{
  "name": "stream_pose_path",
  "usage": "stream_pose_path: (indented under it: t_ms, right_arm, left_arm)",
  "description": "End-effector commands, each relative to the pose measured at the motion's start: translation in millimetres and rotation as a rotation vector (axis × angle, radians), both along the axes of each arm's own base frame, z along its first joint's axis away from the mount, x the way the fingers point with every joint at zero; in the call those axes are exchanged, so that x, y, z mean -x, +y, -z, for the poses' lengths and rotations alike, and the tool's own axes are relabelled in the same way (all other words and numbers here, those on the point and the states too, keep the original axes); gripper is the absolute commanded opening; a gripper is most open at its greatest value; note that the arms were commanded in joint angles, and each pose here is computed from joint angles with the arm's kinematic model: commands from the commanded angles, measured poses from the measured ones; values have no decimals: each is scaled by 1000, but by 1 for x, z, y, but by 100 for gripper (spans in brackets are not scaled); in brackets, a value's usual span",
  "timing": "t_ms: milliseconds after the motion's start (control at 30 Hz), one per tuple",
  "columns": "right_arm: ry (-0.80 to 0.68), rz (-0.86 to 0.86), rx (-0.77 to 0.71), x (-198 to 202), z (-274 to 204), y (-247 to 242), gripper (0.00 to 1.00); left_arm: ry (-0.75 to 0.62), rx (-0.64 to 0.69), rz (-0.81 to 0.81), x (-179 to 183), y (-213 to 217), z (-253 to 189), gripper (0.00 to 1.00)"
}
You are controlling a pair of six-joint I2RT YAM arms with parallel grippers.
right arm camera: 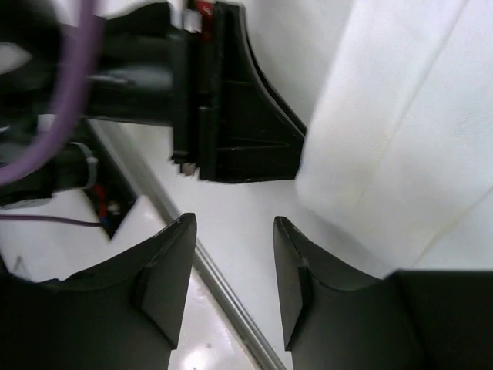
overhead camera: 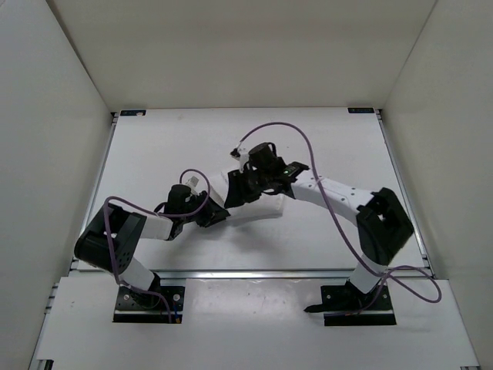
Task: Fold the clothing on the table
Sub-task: Fold the skirt
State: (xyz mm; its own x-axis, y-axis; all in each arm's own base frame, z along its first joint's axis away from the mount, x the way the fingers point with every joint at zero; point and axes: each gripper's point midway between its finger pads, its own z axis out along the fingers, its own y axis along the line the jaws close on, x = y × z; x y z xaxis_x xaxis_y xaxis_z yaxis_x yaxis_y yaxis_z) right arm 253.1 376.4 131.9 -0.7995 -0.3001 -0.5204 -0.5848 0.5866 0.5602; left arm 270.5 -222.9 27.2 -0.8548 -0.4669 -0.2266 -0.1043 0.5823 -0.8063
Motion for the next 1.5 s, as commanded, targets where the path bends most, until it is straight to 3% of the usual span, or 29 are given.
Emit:
stream_pose_path:
  t_ms: [0, 100, 200, 367, 567, 767, 900, 1000, 1033, 1067, 1100, 1233, 1300, 1467]
  right_arm:
    - [-103, 14, -218, -11, -68, -15, 42]
    - [-83, 76, -300, -22, -72, -43, 32]
    - [-48, 128, -353, -29, -65, -61, 0]
    - [38, 106, -432, -27, -36, -54, 0]
    - [239, 272, -438, -24, 29, -40, 0]
    - [205, 465, -374, -44, 61, -26, 0]
    - [205, 472, -372, -62, 58, -14, 0]
    - [154, 373, -413, -58, 32, -10, 0]
    - [140, 350, -423, -55, 24, -9, 0]
    - [108, 327, -420, -49, 15, -13, 0]
    - [73, 321, -417, -43, 2, -20, 0]
    - [-85, 349, -351, -34, -21, -62, 0]
    - [-98, 382, -253, -34, -11, -92, 0]
    - [-108, 446, -174, -36, 1, -150, 0]
  left_arm:
    - [-43, 71, -7, 7, 3, -18, 43]
    - [-41, 92, -16, 14, 8, -24, 45]
    - [-52, 68, -17, 21, 15, -30, 46]
    - [-164, 55, -114, 18, 45, -66, 49]
    - [-239, 10, -161, 20, 76, -99, 51]
    - [-247, 39, -161, 29, 77, -104, 50]
    - [-270, 53, -138, 31, 75, -114, 50]
    - [-292, 57, -98, 33, 71, -124, 59]
    - [-311, 58, -96, 32, 72, -129, 70]
    - [-319, 69, -77, 33, 69, -133, 96]
    - [-339, 84, -64, 32, 67, -138, 99]
    - [-349, 120, -8, 34, 59, -142, 99]
    - [-350, 103, 15, 32, 57, -145, 98]
    - [-337, -24, 35, 29, 58, -132, 99]
